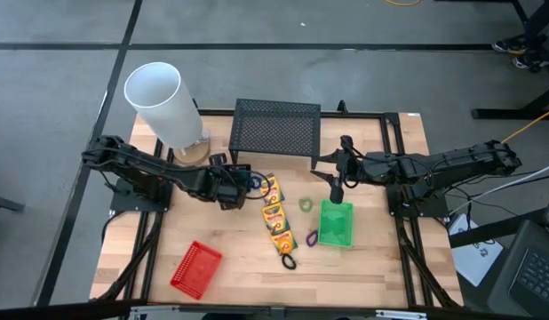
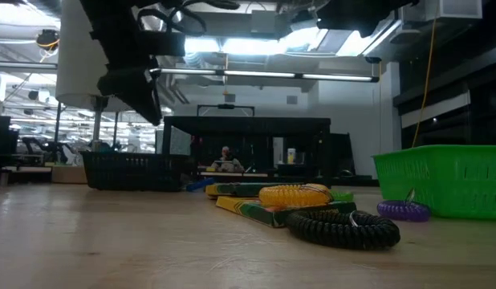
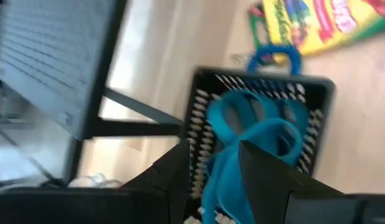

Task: Pick & Place Office Desk Supplies
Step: Adjust the shelf

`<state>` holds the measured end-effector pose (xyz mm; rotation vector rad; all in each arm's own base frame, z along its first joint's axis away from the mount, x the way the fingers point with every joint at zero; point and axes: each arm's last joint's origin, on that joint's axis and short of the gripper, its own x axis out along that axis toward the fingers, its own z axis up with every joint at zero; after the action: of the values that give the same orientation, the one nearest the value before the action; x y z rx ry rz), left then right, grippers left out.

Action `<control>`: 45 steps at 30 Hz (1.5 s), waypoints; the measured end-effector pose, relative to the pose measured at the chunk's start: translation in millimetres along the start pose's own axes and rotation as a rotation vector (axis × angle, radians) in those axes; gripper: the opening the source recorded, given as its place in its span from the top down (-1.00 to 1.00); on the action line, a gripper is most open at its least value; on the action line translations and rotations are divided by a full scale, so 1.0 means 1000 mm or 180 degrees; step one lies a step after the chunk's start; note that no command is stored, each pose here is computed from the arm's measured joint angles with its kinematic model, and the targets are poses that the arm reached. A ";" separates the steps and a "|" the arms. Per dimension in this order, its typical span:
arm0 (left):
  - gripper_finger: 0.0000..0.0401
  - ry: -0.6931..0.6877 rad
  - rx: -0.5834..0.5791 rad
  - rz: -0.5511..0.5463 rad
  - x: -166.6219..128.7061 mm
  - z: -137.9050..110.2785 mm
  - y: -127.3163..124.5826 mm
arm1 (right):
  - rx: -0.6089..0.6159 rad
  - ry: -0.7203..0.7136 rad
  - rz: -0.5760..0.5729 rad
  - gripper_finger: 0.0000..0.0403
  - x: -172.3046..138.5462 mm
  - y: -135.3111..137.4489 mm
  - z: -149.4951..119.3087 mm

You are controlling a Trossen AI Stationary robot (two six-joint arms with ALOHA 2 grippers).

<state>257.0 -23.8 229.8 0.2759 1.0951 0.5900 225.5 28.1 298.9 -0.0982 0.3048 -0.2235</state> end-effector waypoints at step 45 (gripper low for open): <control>0.57 -0.2166 -0.0103 -0.0399 -0.013 0.076 0.012 | 0.0444 0.1565 -0.0472 0.99 0.049 -0.032 -0.062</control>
<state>316.7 -16.0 278.6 0.3441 0.4409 0.3562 245.7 -18.7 230.4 0.0754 0.7711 -0.4159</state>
